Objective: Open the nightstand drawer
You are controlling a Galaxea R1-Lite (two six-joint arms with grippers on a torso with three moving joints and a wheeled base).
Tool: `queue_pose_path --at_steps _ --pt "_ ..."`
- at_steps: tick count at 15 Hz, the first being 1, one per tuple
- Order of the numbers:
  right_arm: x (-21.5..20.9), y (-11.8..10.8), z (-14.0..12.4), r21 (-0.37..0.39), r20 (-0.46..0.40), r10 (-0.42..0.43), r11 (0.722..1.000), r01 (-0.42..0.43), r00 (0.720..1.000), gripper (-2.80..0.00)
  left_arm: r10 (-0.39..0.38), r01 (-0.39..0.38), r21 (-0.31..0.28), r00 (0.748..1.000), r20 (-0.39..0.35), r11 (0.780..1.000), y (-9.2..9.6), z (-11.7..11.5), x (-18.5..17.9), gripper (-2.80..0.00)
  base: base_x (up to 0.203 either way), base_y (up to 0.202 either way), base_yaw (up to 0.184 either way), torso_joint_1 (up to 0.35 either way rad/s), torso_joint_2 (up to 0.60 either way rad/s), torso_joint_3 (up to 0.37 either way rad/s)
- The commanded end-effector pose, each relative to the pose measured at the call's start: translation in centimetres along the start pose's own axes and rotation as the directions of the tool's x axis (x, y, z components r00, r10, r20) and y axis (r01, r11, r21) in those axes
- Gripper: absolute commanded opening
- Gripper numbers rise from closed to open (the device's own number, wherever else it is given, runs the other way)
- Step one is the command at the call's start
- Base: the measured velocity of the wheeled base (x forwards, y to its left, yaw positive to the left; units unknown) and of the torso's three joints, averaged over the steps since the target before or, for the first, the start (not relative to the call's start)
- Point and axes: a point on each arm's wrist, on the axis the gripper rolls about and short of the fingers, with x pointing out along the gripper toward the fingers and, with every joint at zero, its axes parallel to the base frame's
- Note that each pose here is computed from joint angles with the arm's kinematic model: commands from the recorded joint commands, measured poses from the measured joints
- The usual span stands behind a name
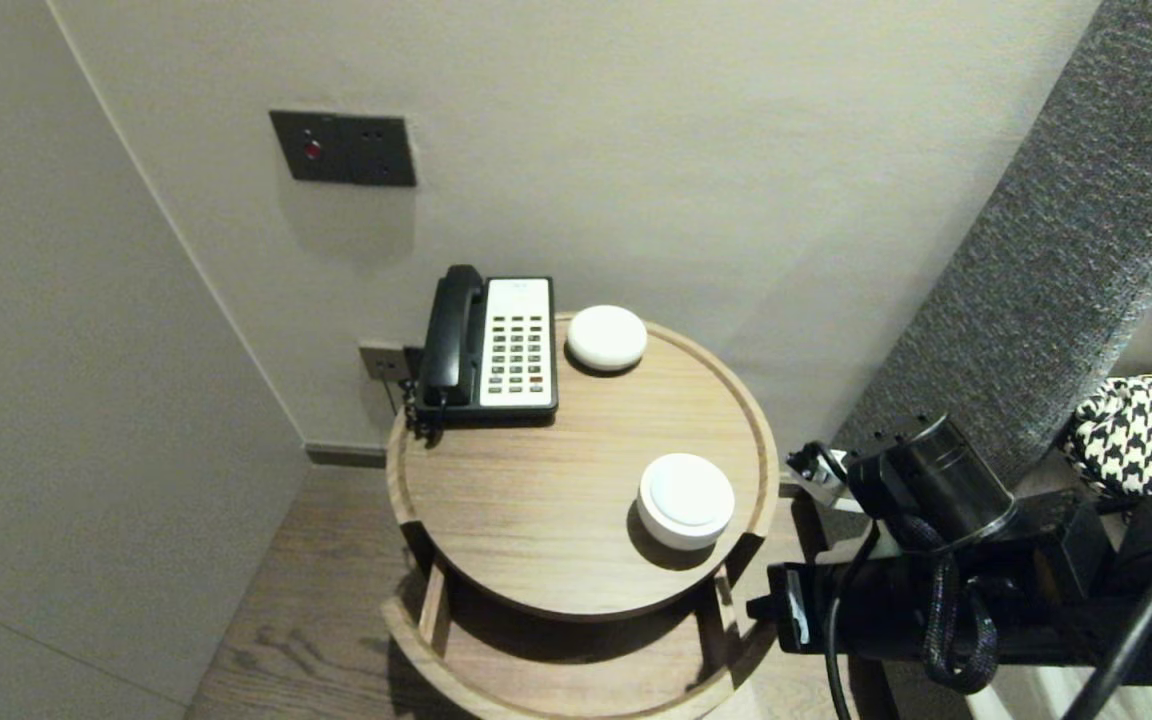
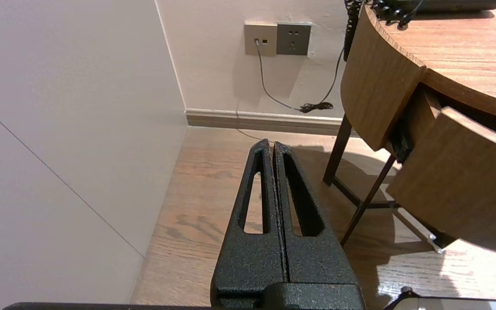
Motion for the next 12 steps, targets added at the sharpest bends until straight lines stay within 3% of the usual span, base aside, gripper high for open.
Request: queue_pose_path --at_steps 1,7,12 --pt "-1.0 0.1 -0.8 -0.01 0.004 0.018 1.0 -0.018 1.0 -2.8 0.001 -0.001 0.0 1.0 0.001 1.0 0.0 0.0 0.0 -2.8 0.0 0.0 0.0 0.0 0.0 0.0" --pt "-1.8 1.0 -3.3 -0.035 -0.048 0.058 0.998 -0.059 0.997 -2.8 0.001 -0.001 0.0 1.0 -0.001 1.0 0.0 0.0 0.0 -2.8 0.0 0.0 0.0 0.0 0.0 0.0" --pt "-2.3 1.8 -2.2 -0.013 0.022 0.107 0.994 -0.106 0.994 -2.8 0.001 -0.001 0.0 1.0 0.001 1.0 0.0 0.0 0.0 -2.8 0.0 0.0 0.0 0.0 0.0 0.0"
